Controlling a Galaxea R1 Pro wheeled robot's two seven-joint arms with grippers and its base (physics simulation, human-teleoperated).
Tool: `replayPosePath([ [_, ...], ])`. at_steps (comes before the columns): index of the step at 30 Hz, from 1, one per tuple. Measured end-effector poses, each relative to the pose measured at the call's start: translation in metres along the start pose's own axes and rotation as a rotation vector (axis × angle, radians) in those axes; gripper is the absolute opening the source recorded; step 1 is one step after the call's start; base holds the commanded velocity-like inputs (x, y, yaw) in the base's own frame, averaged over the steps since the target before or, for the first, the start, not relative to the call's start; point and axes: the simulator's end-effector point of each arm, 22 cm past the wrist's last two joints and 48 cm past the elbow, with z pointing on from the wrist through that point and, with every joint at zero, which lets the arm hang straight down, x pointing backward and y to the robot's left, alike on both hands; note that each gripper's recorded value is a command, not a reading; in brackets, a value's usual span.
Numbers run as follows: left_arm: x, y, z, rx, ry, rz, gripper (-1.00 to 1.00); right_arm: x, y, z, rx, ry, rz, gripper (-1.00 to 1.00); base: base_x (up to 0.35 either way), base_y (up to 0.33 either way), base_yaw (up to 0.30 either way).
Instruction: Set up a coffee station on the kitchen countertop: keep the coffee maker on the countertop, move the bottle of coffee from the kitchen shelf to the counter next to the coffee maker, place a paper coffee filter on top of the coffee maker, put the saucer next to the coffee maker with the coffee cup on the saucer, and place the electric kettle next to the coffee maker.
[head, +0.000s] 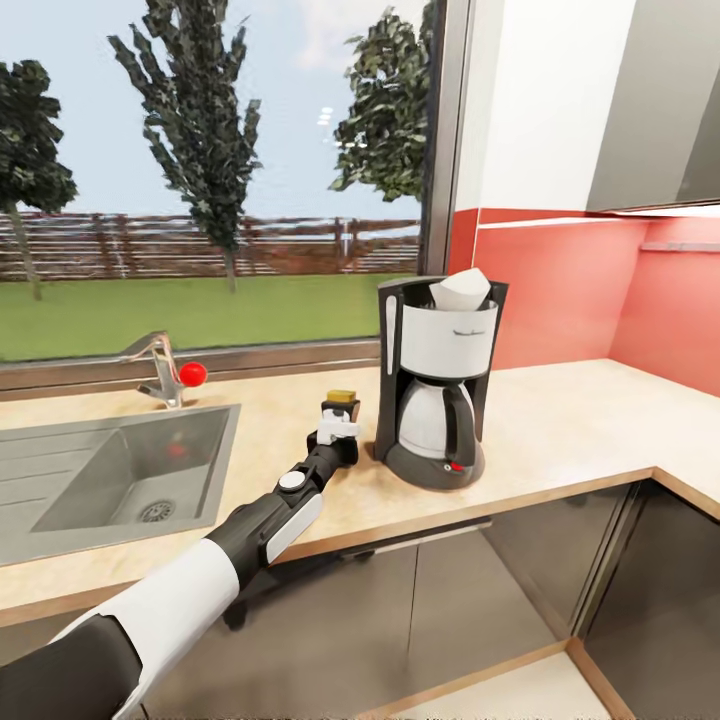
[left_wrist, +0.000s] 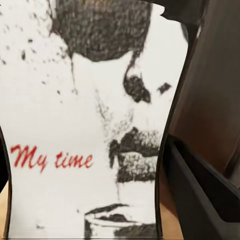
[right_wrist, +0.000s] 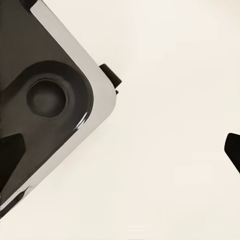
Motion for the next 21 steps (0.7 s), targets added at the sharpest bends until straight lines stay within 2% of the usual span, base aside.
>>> replayPosePath([
  [21, 0.0086, 0.0055, 0.0013, -0.010, 0.016, 0.002, -1.00, 0.0013, 0.0013, 0.0001, -0.003, 0.003, 0.001, 1.00, 0.000, 0.000, 0.000],
])
